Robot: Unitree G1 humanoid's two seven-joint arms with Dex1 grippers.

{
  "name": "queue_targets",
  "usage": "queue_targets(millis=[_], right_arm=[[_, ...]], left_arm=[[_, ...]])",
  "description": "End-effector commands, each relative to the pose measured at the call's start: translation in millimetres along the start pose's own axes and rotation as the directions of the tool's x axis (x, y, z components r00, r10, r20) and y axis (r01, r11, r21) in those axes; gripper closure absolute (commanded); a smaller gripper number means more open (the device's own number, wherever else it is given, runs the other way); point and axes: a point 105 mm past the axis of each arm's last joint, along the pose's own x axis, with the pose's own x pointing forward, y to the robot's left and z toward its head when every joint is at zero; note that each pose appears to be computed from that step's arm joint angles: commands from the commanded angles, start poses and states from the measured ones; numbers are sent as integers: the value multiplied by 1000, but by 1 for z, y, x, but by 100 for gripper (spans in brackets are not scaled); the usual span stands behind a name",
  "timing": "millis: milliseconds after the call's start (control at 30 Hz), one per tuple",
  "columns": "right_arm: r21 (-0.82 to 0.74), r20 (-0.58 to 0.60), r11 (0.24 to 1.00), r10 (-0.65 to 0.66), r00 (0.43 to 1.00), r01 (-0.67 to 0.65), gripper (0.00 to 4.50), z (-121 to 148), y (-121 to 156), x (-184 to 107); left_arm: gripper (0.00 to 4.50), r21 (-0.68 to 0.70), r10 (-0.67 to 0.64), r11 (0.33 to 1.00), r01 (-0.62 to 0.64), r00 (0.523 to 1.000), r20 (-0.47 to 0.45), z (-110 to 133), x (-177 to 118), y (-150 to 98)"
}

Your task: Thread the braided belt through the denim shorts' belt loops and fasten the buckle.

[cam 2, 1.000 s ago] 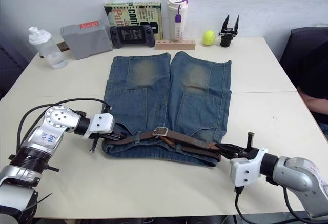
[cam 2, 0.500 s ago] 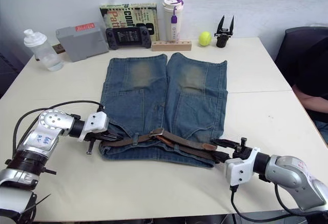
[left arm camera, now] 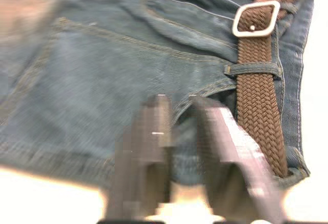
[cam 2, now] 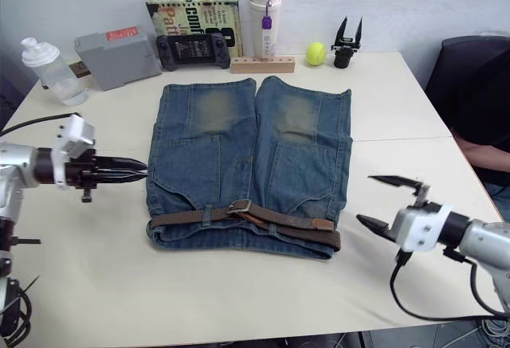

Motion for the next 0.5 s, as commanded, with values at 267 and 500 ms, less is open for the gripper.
queue_targets(millis=[267, 500], right_arm=[[775, 100, 627, -1, 995, -78, 0, 15, -45, 1], [687, 40, 727, -40, 998, 2, 0, 3, -45, 18]], left_arm=[[13, -254, 243, 948, -192, 952, 186, -4, -20, -2], [13, -315, 366, 898, -307, 919, 147, -35, -15, -34]])
